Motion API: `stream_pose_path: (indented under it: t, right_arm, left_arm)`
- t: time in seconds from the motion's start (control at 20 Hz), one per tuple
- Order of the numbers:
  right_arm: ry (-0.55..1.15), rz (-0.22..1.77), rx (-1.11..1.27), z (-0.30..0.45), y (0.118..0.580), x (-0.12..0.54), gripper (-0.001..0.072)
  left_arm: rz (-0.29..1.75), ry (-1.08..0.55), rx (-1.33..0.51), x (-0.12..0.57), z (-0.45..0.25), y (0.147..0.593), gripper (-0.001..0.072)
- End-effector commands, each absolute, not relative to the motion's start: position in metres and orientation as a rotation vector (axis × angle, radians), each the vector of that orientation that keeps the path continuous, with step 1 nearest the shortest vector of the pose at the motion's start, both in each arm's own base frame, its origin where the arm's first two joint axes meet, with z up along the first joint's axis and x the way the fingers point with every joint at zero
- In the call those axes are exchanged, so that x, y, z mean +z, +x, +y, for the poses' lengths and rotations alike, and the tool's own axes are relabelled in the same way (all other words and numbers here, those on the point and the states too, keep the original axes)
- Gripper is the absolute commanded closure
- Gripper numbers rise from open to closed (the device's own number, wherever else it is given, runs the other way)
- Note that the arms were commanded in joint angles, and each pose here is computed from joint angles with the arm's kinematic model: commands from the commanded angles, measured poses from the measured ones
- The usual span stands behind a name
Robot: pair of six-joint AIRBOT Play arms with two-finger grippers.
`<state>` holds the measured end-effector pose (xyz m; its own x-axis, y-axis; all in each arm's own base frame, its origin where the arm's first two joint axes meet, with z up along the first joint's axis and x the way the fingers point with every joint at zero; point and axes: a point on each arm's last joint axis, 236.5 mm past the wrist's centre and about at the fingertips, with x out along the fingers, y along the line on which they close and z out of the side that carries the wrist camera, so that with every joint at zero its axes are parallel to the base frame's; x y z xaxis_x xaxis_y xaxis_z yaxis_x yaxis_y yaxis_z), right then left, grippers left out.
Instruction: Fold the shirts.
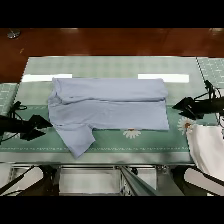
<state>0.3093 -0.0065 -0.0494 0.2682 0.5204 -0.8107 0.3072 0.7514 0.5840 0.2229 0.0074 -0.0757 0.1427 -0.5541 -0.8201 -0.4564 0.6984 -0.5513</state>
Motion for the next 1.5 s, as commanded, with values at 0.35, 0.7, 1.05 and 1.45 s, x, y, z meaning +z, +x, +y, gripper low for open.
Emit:
stream_pose_path:
  t: [0.35, 0.7, 1.05, 1.45]
  right_arm:
    - [0.898, 1.260, 0.200, 0.027, 0.288, -0.058, 0.0095]
    - [0.740, 1.413, 0.064, -0.007, 0.261, -0.077, 0.0084]
    - [0.860, 1.579, 0.138, 0.027, 0.232, -0.096, 0.0084]
    - [0.817, 1.444, 0.261, 0.066, 0.313, -0.085, 0.0700]
  left_arm:
    - [1.369, -0.972, -0.161, -0.111, -0.080, 0.225, 0.0007]
    - [1.395, -0.953, -0.290, -0.093, -0.101, 0.217, 0.0679]
    - [1.335, -0.961, -0.316, -0.084, -0.101, 0.230, 0.0682]
    - [1.294, -0.955, -0.317, -0.075, -0.097, 0.244, 0.0682]
